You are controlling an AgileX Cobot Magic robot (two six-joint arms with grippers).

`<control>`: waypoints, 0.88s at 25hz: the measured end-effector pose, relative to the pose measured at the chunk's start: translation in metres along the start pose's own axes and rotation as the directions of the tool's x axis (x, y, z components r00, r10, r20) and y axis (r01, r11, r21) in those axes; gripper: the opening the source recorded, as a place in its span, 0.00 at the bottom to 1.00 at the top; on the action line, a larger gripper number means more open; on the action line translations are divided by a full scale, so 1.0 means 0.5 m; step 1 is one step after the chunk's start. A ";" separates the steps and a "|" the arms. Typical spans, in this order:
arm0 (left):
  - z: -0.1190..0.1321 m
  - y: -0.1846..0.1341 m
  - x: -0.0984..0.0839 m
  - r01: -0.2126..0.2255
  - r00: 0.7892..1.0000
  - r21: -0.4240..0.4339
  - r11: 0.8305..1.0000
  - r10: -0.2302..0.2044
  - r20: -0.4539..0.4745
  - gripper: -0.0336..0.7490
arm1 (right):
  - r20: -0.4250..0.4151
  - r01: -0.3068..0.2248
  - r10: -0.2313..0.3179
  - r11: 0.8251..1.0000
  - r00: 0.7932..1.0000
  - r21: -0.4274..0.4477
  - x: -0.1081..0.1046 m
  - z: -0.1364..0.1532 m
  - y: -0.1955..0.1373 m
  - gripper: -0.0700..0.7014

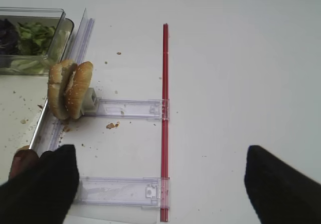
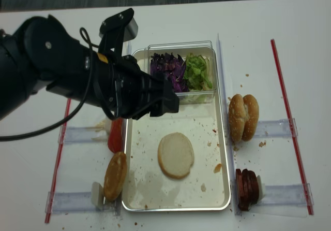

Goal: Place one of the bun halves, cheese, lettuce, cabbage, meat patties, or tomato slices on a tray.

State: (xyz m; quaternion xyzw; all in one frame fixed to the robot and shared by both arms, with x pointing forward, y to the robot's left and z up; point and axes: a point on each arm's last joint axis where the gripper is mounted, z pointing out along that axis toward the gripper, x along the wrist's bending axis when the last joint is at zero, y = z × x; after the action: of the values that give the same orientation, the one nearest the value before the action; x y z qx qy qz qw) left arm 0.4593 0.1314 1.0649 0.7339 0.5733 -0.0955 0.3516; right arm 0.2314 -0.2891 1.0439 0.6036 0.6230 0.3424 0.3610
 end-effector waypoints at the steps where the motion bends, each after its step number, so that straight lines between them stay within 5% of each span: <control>1: -0.005 -0.001 -0.001 -0.006 1.000 -0.001 1.000 0.006 -0.001 0.74 | 0.000 0.000 0.000 1.000 1.000 0.000 0.000 0.000 0.000 0.99; 4: -0.011 -0.004 0.002 -0.007 0.999 0.001 1.000 0.007 -0.033 0.74 | 0.000 0.000 0.000 1.000 1.000 0.000 0.000 0.000 0.000 0.99; 8: -0.016 -0.010 0.032 -0.008 0.981 0.041 0.999 0.016 -0.196 0.74 | 0.000 0.000 0.000 1.000 1.000 0.000 0.000 0.000 0.000 0.99; 14: -0.032 -0.018 0.077 -0.003 0.896 0.094 0.996 0.045 -0.442 0.74 | 0.000 0.000 0.000 1.000 1.000 0.000 0.000 0.000 0.000 0.99; 20: -0.050 -0.025 0.104 0.009 0.805 0.146 0.989 0.080 -0.588 0.74 | 0.000 0.000 0.000 1.000 1.000 0.000 0.000 0.000 0.000 0.99; 22: -0.053 -0.027 0.107 0.013 0.789 0.158 0.987 0.087 -0.608 0.74 | 0.000 0.000 0.000 1.000 1.000 0.000 0.000 0.000 0.000 0.99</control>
State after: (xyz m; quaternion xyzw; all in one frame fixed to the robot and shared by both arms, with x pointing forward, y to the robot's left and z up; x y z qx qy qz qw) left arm 0.4576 0.1909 1.0498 0.7611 0.6327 0.1103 0.0912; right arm 0.2314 -0.2891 1.0439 0.6036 0.6230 0.3424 0.3610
